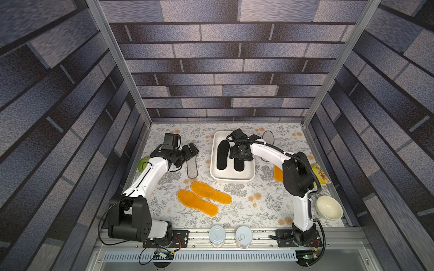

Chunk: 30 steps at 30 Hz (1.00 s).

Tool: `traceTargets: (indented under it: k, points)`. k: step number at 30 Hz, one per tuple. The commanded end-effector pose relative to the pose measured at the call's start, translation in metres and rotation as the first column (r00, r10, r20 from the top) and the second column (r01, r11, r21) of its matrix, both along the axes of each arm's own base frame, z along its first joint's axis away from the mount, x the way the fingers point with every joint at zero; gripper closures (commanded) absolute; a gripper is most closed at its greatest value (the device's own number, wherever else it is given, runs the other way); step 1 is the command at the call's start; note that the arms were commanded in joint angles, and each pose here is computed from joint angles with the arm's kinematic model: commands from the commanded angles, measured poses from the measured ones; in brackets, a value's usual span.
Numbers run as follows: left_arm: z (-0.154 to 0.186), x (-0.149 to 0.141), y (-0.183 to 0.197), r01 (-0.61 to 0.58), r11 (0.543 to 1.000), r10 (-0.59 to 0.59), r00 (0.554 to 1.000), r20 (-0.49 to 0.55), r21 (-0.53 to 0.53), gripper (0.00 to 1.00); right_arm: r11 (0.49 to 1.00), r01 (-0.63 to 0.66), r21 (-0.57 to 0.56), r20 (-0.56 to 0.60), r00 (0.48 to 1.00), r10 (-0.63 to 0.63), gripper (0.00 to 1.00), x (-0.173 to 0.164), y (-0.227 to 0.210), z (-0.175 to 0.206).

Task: Put the insoles into the storage box
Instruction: Place the insole in the storage box, then pick up the insole from the center of the board.

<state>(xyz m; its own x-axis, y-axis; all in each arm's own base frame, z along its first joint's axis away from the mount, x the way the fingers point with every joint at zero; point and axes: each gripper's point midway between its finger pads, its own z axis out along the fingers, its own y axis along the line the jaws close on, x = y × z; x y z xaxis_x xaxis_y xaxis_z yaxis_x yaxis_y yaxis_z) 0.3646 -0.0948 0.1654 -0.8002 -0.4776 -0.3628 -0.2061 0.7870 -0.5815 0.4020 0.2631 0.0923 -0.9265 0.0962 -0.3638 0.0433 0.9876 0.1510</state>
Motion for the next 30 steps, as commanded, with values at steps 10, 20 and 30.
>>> traceTargets:
  k: [10,20,30]
  points:
    - [-0.016,-0.009,0.019,-0.043,0.994,0.048,0.998,-0.048,0.103,0.0,0.978,-0.147,0.149,0.216,0.97,0.113,0.16,-0.018,0.003,0.116]
    - [-0.039,-0.005,0.018,-0.011,0.986,0.031,0.993,-0.117,0.167,0.0,0.973,-0.157,0.169,0.314,0.944,0.097,0.15,-0.051,-0.027,0.158]
    - [-0.071,-0.001,0.015,0.074,0.953,-0.005,0.974,-0.227,0.294,0.0,0.979,-0.141,0.15,0.334,0.939,0.084,0.13,-0.075,-0.05,0.152]
